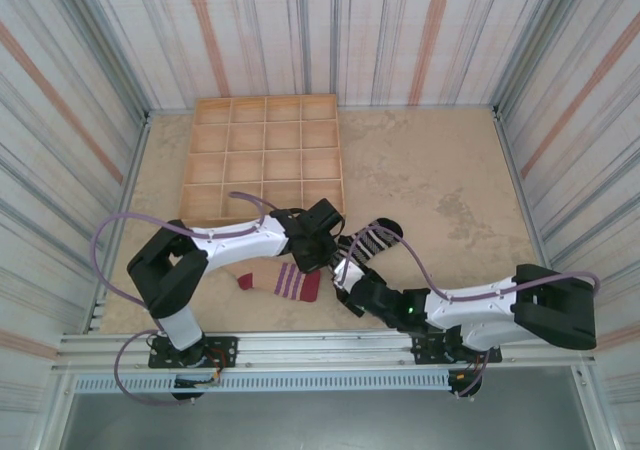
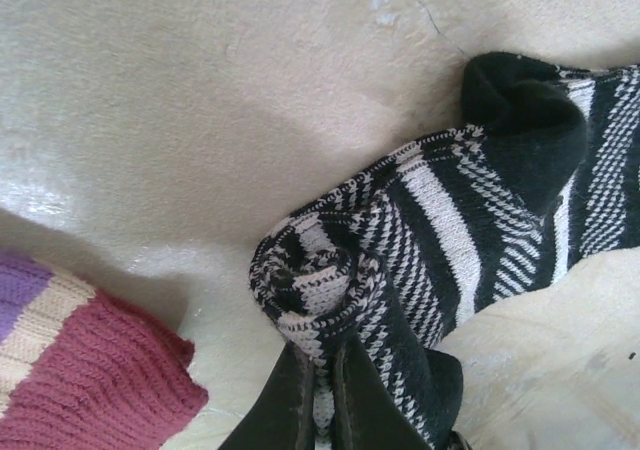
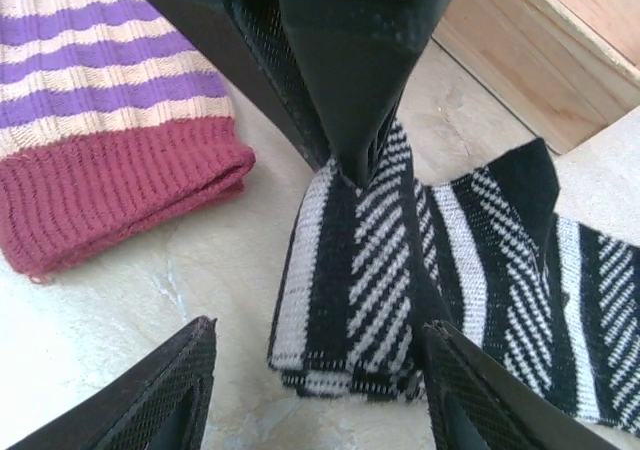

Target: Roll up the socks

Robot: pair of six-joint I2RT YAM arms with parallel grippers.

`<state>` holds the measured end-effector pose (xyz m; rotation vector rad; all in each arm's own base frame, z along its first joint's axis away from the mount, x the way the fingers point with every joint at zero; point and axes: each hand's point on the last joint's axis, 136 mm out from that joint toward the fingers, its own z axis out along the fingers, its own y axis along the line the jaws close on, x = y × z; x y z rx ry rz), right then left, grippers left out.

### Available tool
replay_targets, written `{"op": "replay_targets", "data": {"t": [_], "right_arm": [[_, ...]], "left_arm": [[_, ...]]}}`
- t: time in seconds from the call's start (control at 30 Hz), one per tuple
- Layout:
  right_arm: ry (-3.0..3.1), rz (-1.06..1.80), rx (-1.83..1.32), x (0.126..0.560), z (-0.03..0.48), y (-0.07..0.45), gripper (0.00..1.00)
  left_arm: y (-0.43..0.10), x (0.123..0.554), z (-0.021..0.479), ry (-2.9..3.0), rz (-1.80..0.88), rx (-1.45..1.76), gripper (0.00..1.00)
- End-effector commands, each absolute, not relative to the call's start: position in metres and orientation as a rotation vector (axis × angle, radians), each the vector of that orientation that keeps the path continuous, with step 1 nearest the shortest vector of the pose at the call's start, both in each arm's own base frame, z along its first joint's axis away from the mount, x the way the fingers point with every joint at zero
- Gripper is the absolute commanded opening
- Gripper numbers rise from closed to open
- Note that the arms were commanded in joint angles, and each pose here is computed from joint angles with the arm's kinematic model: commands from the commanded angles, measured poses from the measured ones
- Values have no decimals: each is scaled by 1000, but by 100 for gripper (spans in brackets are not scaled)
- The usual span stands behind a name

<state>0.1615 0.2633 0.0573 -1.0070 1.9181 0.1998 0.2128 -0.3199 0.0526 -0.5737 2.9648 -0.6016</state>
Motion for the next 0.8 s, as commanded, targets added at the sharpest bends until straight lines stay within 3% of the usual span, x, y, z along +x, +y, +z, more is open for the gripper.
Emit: {"op": "replay_targets", "data": {"t": [0.0, 0.77], "right_arm": [[1840, 191, -1007, 167, 76, 279, 57], [1910, 99, -1021, 179, 42, 285, 41]], "left_arm": [[-321, 210, 50, 3004, -595, -551, 0], [-317, 207, 50, 3007, -632, -553, 0]]}}
